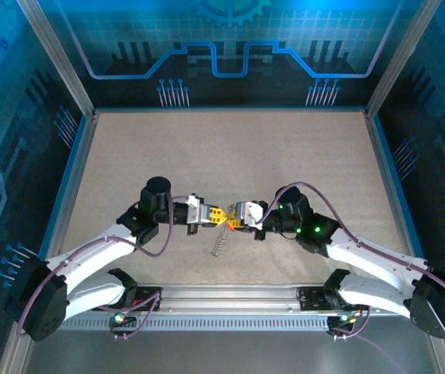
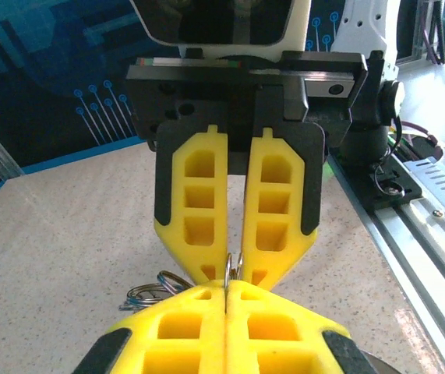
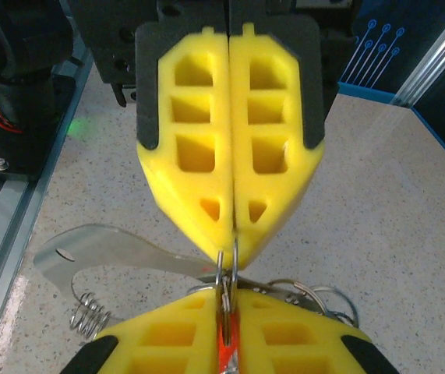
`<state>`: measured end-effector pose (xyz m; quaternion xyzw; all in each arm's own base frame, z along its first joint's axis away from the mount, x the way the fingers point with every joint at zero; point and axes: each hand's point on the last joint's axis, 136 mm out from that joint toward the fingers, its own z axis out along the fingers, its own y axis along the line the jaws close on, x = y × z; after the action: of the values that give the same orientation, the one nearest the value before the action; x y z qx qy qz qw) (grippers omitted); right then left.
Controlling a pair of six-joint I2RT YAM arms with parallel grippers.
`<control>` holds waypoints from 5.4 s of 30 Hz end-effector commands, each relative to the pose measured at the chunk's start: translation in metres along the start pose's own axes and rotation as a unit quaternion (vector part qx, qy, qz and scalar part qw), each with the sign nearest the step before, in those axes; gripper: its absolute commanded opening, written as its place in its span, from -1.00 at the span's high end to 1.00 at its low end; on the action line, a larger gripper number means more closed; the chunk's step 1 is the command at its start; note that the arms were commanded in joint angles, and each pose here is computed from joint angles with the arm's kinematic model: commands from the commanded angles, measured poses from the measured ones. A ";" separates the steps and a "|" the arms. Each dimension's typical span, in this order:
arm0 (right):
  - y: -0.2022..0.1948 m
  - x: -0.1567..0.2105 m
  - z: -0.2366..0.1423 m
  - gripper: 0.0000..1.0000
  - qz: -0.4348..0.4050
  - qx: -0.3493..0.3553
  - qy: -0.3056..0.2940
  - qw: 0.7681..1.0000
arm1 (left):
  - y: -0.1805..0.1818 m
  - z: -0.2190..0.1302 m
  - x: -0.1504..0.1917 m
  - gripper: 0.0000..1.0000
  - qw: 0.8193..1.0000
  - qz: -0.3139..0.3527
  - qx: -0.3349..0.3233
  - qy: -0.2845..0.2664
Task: Put the keys on the keyring
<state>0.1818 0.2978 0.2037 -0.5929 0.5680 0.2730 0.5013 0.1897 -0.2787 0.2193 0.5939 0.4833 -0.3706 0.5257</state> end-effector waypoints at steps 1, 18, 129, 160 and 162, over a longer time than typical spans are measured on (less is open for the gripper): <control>-0.008 -0.016 -0.001 0.75 -0.002 0.012 -0.032 0.999 | -0.007 0.002 -0.009 1.00 0.999 0.009 0.024 -0.031; -0.009 -0.007 -0.008 1.00 -0.004 0.016 0.022 1.000 | -0.001 -0.004 0.020 0.41 0.997 0.033 -0.010 0.063; -0.011 -0.005 0.009 1.00 -0.021 0.005 0.087 0.996 | 0.004 0.009 0.023 0.55 0.996 -0.003 -0.006 0.089; -0.012 0.007 -0.001 0.63 0.023 0.009 0.034 0.999 | 0.009 0.000 -0.008 1.00 1.000 0.009 -0.021 0.002; -0.013 0.003 -0.001 0.79 0.023 0.007 0.025 0.999 | 0.007 0.001 -0.009 1.00 1.000 0.009 -0.016 -0.005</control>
<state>0.1954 0.2904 0.1973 -0.5895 0.6057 0.2433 0.4758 0.2038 -0.2784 0.2101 0.5860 0.5226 -0.3378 0.5190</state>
